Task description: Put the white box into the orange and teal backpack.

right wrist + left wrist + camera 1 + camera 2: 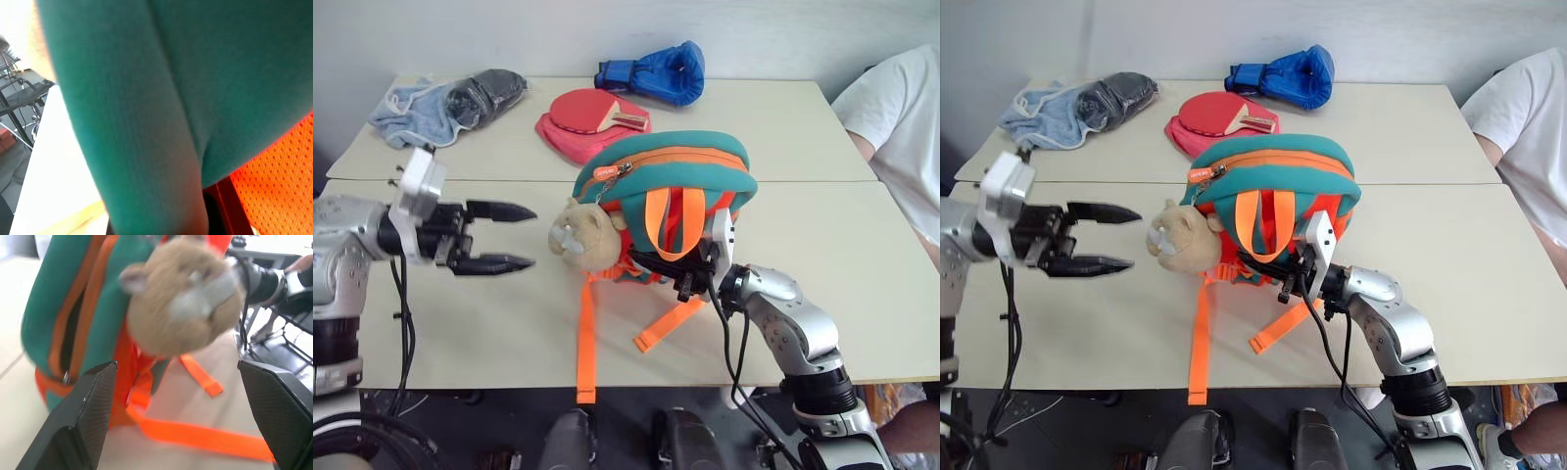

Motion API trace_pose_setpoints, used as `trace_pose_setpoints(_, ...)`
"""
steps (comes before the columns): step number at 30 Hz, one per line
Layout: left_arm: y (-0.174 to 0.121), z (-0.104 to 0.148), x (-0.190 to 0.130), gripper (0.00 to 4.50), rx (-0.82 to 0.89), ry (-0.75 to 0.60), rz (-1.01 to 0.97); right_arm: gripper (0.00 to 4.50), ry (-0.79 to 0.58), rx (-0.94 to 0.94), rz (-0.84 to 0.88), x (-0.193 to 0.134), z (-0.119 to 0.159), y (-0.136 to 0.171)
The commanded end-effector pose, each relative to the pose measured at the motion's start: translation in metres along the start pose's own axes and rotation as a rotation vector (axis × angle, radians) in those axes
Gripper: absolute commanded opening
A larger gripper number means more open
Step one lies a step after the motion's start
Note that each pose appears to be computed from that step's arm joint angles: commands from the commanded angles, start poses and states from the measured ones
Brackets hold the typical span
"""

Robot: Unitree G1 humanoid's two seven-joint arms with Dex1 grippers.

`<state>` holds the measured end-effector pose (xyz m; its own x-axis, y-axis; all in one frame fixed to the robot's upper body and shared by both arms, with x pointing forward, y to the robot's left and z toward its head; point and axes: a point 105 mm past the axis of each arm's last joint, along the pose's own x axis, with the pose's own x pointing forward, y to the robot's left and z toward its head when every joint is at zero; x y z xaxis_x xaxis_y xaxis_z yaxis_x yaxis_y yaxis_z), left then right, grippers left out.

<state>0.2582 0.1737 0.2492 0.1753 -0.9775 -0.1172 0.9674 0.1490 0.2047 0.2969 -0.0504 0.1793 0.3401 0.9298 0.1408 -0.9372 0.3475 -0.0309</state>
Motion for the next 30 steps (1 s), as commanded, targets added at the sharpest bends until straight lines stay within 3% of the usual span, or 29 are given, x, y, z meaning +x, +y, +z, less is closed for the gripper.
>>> trace_pose_setpoints(1, -0.011, 0.019, 0.012, 4.13, 0.066, -0.061, 0.034, 0.00, -0.029, -0.037, 0.000, 0.000, 0.010, -0.002)
trace_pose_setpoints(4, -0.007, 0.006, 0.025, 4.13, 0.074, -0.045, 0.100, 0.00, -0.033, -0.033, 0.018, 0.003, 0.010, 0.000)
trace_pose_setpoints(10, 0.009, 0.005, 0.041, 4.13, 0.105, -0.102, 0.171, 0.00, -0.057, -0.027, 0.057, 0.008, 0.013, 0.004)
trace_pose_setpoints(16, 0.011, -0.001, 0.043, 2.40, 0.137, -0.087, 0.184, 0.00, -0.068, -0.026, 0.048, 0.008, 0.014, 0.004)
trace_pose_setpoints(21, 0.013, 0.018, 0.021, 1.07, 0.029, -0.198, 0.177, 0.00, -0.075, -0.028, 0.032, 0.006, 0.014, 0.004)
trace_pose_setpoints(24, 0.032, 0.018, -0.008, 0.66, -0.022, -0.174, 0.276, 0.00, -0.088, -0.033, 0.005, 0.003, 0.015, 0.004)
trace_pose_setpoints(29, 0.072, 0.015, -0.052, 0.66, -0.056, -0.164, 0.498, 0.00, -0.119, -0.032, -0.049, -0.001, 0.016, 0.002)
trace_pose_setpoints(30, 0.078, 0.004, -0.056, 0.66, -0.111, -0.118, 0.523, 0.00, -0.121, -0.033, -0.057, -0.003, 0.016, 0.003)
